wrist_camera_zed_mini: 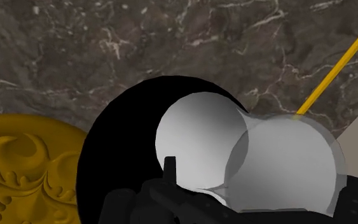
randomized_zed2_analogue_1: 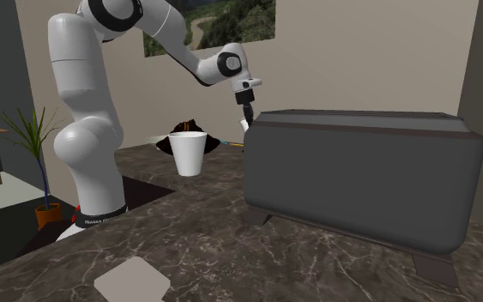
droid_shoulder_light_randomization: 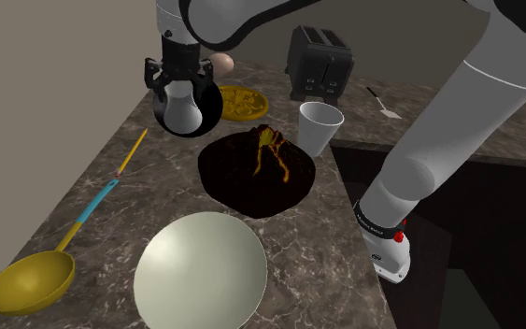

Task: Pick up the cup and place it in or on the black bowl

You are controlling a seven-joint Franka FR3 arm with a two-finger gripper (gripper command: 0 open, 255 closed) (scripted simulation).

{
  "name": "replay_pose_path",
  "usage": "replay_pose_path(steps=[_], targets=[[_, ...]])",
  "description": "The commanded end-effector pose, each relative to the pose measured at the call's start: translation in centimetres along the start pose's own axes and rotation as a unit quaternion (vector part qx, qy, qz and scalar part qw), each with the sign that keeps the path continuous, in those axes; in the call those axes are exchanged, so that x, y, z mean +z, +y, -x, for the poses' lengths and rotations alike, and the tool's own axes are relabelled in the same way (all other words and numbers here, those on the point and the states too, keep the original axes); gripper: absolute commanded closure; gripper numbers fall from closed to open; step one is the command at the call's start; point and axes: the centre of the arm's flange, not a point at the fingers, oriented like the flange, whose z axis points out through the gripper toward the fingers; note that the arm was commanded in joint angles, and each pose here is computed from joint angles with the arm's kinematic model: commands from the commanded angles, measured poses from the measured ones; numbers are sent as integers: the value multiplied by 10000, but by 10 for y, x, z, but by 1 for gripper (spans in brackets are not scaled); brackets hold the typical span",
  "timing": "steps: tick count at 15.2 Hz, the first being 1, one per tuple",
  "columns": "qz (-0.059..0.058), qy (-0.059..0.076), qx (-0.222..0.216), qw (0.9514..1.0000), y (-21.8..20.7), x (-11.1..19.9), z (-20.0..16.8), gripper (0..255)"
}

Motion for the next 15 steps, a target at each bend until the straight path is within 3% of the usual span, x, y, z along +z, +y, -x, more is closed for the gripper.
replay_pose_path(steps=[1, 4, 8, 15], targets=[[162, -150, 22, 9998, 8, 12, -1, 0], [164, -151, 21, 9997, 7, 11, 5, 0], [164, -151, 21, 9997, 5, -39, 3, 0], [164, -151, 21, 9997, 5, -39, 3, 0]])
